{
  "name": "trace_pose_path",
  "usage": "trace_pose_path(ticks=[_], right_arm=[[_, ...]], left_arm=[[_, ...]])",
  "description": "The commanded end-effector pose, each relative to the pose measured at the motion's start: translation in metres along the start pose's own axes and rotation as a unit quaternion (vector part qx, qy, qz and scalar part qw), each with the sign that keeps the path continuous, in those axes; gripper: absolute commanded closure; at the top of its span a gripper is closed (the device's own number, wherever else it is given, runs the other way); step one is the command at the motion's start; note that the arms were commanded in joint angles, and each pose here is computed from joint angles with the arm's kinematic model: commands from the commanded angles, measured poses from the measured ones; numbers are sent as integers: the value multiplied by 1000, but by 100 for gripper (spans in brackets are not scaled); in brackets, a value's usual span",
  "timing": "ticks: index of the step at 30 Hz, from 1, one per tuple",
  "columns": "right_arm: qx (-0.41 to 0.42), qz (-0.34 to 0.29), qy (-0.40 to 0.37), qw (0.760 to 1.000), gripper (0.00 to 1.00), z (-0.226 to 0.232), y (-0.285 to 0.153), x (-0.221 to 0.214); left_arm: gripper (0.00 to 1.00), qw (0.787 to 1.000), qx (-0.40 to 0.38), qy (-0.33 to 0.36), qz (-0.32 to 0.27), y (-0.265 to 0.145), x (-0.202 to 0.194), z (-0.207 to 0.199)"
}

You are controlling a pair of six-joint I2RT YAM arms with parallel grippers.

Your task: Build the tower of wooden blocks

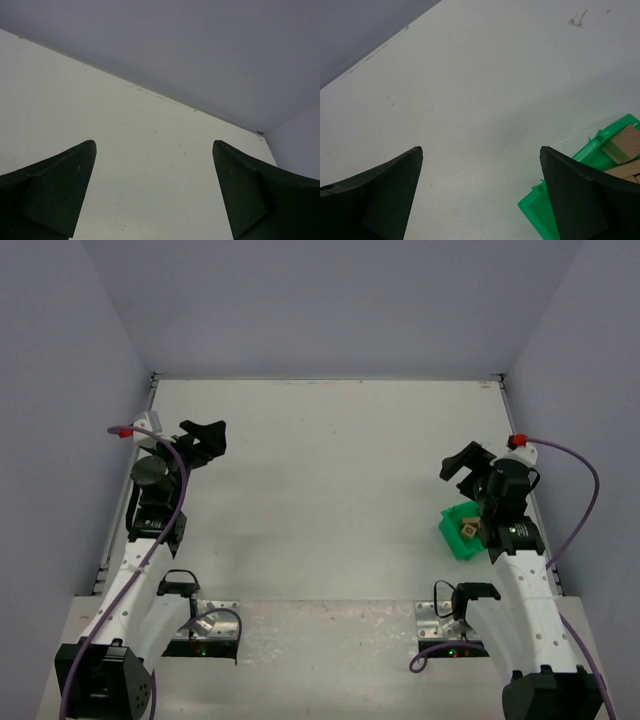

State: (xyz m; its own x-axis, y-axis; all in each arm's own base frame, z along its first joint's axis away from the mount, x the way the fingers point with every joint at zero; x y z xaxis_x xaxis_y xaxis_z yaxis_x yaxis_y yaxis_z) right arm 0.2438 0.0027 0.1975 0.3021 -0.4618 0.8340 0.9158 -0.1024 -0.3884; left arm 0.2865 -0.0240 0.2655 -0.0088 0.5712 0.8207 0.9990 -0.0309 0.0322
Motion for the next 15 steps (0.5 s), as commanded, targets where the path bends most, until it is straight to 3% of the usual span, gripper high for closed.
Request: trace_pose_path(ticks=[1,12,15], right_arm=[[12,-26,9,1000,1,11,-8,21],[-28,-4,29,999,1,4,-10,19],[-16,28,23,999,1,7,-12,10]], left_arm=[[0,1000,-13,-3,-23,0,13,-7],[0,1000,0,-2,-25,-1,15,-5],[0,1000,0,-2,-23,-1,15,-5]])
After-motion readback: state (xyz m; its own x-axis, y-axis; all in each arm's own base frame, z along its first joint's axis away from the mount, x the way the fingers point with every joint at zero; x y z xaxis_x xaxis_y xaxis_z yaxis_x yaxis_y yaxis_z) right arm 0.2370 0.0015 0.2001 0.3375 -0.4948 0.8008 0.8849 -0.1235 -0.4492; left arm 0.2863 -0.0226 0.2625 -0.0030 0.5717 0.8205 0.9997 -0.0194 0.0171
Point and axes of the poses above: each gripper's point midway between its finger pads, its own y axis out along the fingers, its own z axis along the line the jaws close on, x = y × z, the point moved 5 cm from there along -y, back along the fingers, and after that the axes turned 2 degrees about -y, right-handed, at the moved point
